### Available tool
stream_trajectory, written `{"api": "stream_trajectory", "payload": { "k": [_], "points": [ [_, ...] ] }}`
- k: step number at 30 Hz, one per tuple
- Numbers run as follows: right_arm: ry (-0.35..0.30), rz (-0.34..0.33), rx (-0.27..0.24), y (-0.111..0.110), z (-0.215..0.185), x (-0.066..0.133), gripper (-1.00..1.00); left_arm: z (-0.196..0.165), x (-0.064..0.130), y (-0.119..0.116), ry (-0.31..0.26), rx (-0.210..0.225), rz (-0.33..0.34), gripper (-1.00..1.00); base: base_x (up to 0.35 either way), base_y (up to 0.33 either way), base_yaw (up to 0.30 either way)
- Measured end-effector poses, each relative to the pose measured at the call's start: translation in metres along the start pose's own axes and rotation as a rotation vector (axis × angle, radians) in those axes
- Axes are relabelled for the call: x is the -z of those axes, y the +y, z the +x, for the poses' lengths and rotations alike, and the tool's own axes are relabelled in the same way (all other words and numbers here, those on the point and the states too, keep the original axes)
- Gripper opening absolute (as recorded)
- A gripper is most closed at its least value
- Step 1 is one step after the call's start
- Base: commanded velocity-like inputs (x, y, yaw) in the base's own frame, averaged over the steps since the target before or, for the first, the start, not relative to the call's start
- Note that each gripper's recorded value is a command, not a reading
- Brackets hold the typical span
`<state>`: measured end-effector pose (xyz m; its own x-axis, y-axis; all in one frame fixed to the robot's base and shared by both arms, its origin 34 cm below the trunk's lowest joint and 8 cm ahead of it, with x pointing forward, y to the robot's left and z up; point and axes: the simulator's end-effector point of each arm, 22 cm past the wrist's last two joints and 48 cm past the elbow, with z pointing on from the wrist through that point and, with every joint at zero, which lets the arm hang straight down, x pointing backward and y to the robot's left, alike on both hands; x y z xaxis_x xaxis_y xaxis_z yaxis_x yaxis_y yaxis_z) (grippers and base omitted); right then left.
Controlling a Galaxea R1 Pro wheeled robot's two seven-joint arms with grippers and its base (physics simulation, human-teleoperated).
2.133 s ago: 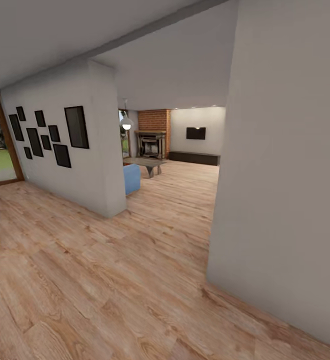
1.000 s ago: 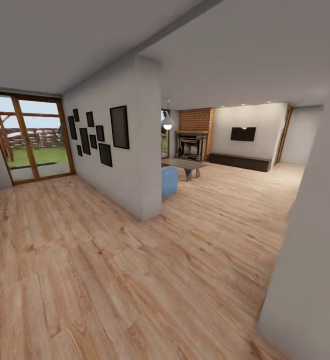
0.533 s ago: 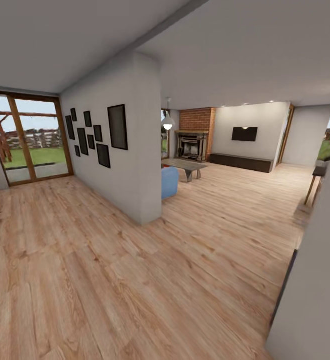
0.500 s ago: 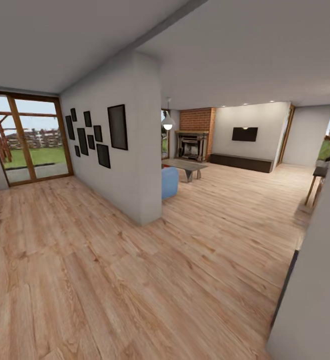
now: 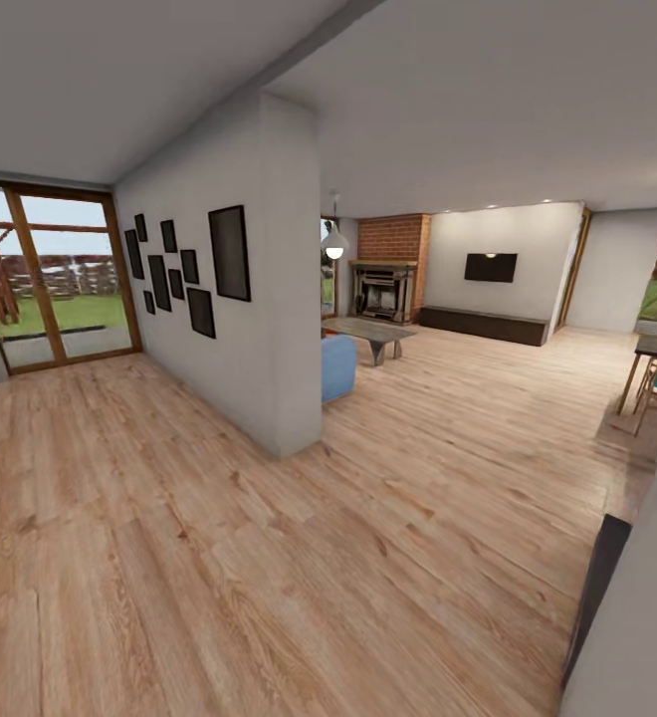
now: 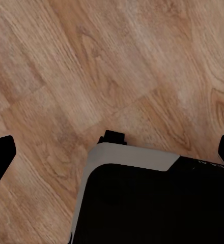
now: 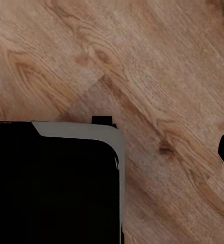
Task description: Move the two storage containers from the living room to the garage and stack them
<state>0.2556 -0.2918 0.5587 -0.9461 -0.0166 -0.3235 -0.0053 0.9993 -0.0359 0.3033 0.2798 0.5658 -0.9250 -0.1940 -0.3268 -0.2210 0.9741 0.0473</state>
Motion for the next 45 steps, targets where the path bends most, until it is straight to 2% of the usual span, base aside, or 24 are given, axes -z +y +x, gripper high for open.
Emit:
{"api": "stream_trajectory", "payload": {
  "k": [20,45],
  "points": [
    [0.000,0.001,-0.003,-0.0002,0.0000,0.0000,1.00,0.0001,0.0000,-0.0006,0.000,0.000,0.001,1.00,0.323,0.000,-0.008],
    [0.001,-0.001,0.006,0.0003,0.0002,0.0000,1.00,0.0002,0.0000,-0.0006,0.001,0.000,0.001,1.00,0.323,0.000,-0.238]
  ]
}}
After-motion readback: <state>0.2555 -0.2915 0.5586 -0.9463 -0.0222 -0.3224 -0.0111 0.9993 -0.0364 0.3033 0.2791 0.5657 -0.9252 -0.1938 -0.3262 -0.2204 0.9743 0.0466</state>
